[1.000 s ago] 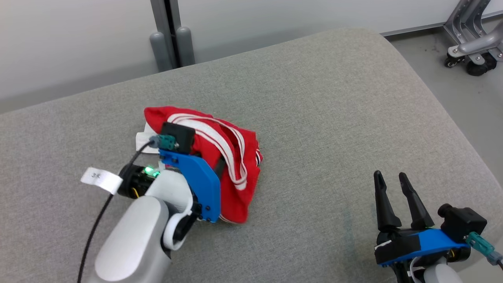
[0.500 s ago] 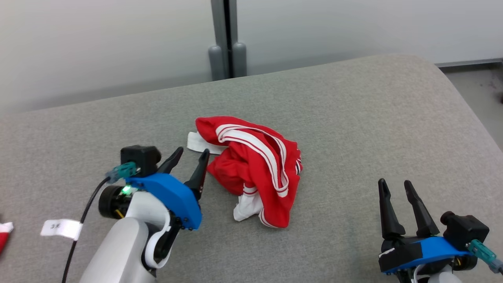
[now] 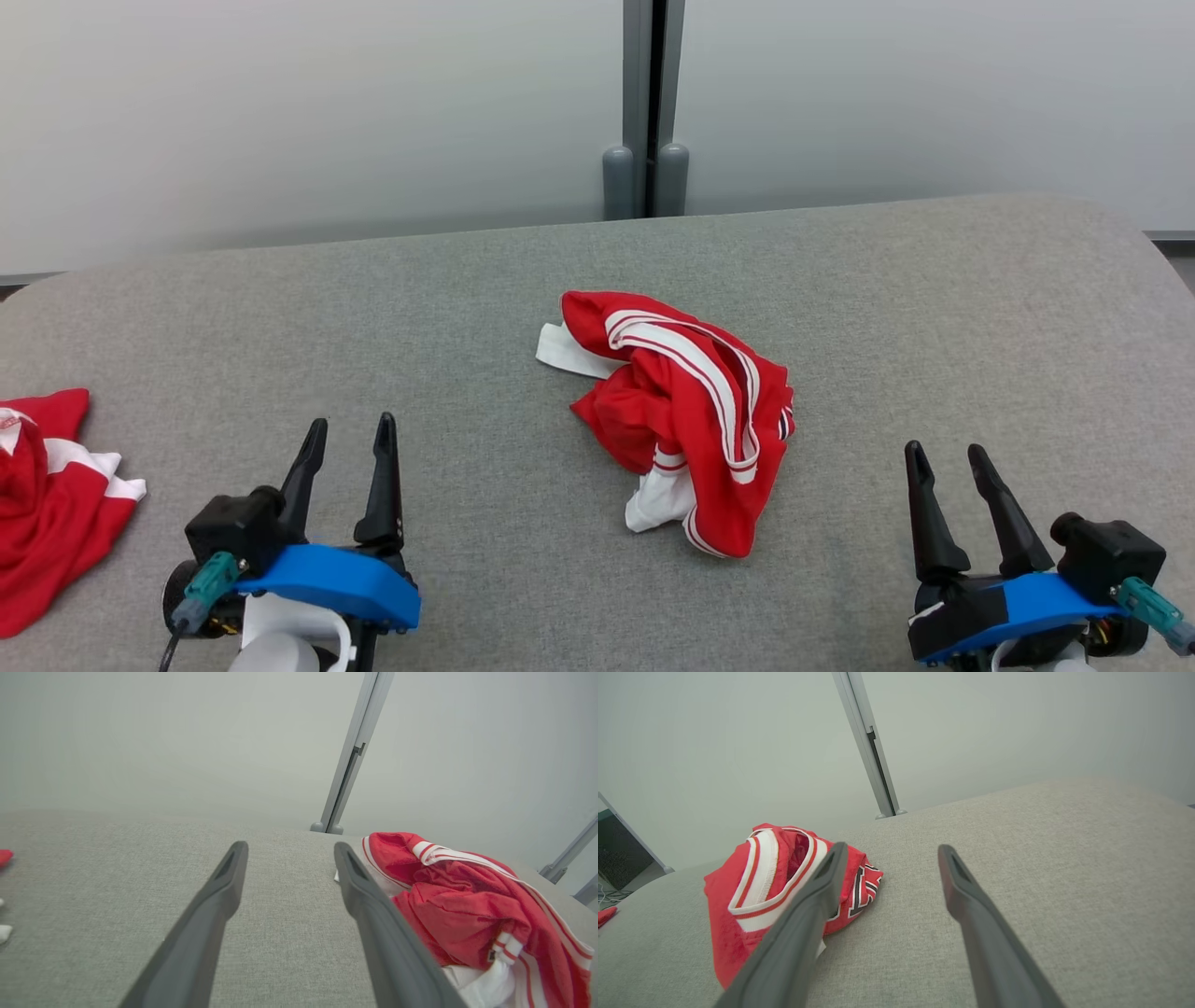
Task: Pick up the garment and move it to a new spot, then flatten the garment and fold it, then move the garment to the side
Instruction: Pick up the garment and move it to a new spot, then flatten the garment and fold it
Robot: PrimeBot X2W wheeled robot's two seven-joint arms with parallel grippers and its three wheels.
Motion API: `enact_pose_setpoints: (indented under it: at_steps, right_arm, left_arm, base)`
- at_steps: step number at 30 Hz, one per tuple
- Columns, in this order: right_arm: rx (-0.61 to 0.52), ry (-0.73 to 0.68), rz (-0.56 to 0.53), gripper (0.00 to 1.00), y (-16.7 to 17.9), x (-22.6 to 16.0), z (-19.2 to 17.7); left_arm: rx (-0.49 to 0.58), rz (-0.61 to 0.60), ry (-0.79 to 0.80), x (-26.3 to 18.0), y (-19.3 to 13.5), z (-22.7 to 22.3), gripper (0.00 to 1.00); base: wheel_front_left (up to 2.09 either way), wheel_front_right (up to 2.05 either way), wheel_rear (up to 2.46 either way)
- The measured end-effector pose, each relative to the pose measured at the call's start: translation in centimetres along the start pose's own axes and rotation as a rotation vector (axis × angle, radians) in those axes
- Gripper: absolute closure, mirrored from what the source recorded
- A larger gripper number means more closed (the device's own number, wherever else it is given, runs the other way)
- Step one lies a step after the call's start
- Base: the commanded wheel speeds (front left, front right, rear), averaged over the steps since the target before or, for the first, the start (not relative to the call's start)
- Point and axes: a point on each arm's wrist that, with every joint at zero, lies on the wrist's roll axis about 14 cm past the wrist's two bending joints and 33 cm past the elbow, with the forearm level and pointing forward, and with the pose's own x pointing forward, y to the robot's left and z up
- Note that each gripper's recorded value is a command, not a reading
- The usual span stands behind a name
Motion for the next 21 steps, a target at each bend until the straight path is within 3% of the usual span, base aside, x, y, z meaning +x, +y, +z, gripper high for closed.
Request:
enact_pose_setpoints:
  at_steps: [12, 21]
  right_arm:
    - [0.002, 0.016, 0.007, 0.0, 0.2, -0.5, -0.2]
    - [0.012, 0.026, -0.028, 0.0, -0.8, -1.5, -0.5]
  left_arm:
    - [0.085, 0.131, -0.085, -1.9, 3.2, 1.1, 0.0]
    - [0.127, 0.144, -0.061, -3.1, 3.8, 0.2, 0.0]
  base:
    - [0.0, 0.0, 0.0]
    - [0.0, 0.0, 0.0]
